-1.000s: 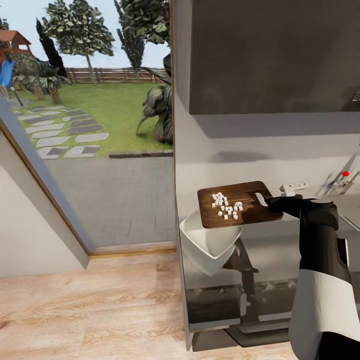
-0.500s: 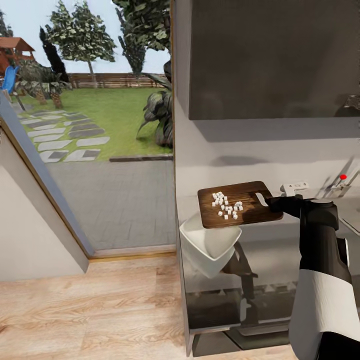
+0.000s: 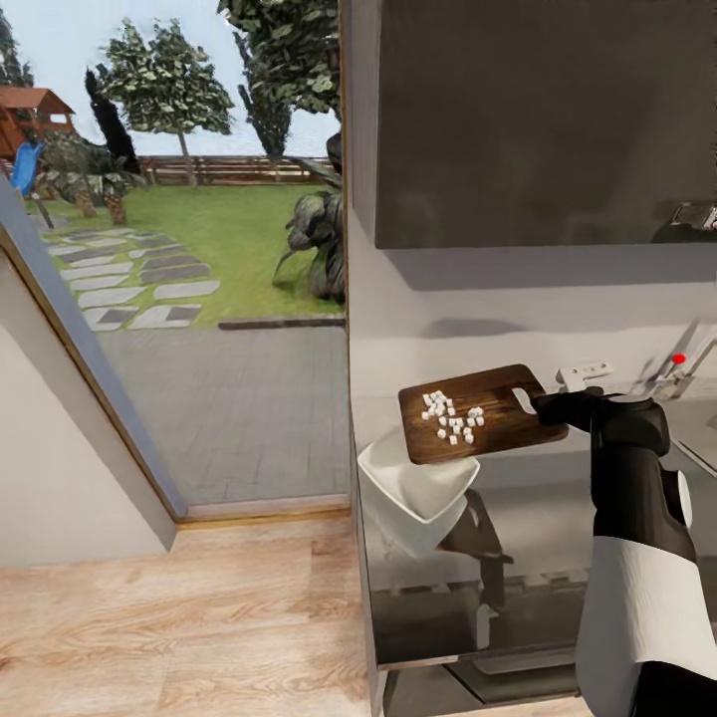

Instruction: In the kitchen, take the Vidalia onion out of the sink, dice it on the chopping board with the paring knife, put the diced onion into the bowl on the countertop, then place both the paring knife and the chopping board into the sink.

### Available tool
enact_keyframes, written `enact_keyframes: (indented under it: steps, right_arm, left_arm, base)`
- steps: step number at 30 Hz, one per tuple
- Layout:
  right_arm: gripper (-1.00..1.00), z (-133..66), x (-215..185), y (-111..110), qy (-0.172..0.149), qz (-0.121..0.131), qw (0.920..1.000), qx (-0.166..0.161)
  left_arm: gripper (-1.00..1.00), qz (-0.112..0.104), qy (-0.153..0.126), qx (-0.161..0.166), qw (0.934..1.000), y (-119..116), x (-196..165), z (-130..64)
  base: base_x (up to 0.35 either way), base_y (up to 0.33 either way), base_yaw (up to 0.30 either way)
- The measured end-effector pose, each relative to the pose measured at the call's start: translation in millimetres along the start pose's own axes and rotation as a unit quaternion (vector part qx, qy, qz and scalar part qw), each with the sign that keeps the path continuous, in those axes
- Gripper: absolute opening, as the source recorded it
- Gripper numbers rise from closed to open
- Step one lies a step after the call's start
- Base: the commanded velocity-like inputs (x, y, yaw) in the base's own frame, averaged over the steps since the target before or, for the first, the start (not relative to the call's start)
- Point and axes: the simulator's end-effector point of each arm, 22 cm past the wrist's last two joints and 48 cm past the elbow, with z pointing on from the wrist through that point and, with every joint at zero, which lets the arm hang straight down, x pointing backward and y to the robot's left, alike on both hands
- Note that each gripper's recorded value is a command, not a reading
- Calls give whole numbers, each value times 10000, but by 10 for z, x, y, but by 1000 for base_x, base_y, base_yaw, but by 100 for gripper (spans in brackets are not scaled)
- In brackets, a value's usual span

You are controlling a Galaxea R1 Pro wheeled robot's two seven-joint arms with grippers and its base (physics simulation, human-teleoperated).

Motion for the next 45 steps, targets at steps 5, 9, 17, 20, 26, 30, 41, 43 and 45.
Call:
enact_keyframes:
  steps: [5,9,17,20,26,30,41,43,45]
  right_arm:
    - [-100,-39,8,-97,68,-138,9997,193]
    - [-100,-69,2,-143,97,-202,9993,286]
    - [-100,-136,-6,-253,167,-351,9979,508]
    - [-100,-164,-20,-283,205,-471,9968,613]
    - [-100,-208,-151,-173,138,-752,9952,612]
    - [-100,-239,-195,-158,102,-792,9949,618]
    - [-100,-324,-313,-128,-5,-880,9942,626]
    - [-100,-339,-329,-130,-22,-882,9941,629]
    - [-100,-356,-342,-143,-33,-889,9939,647]
  left_arm:
    - [100,-5,-39,1,10000,0,-34,-5]
    - [100,-4,-67,2,10000,-1,-59,-10]
    - [100,-13,-128,3,9999,-1,-113,-18]
    - [100,-13,-154,8,9999,-4,-136,-22]
    - [100,-23,-202,5,9998,-3,-178,-29]
    - [100,-25,-232,6,9997,-3,-205,-34]
    - [100,-35,-324,3,9995,-2,-286,-48]
    - [100,-36,-340,5,9994,-3,-300,-51]
    - [100,-38,-356,4,9994,-1,-314,-54]
  base:
    - [0,0,0]
    - [0,0,0]
    - [0,0,0]
    - [0,0,0]
    - [0,0,0]
    - [0,0,0]
    - [0,0,0]
    - [0,0,0]
    - [0,0,0]
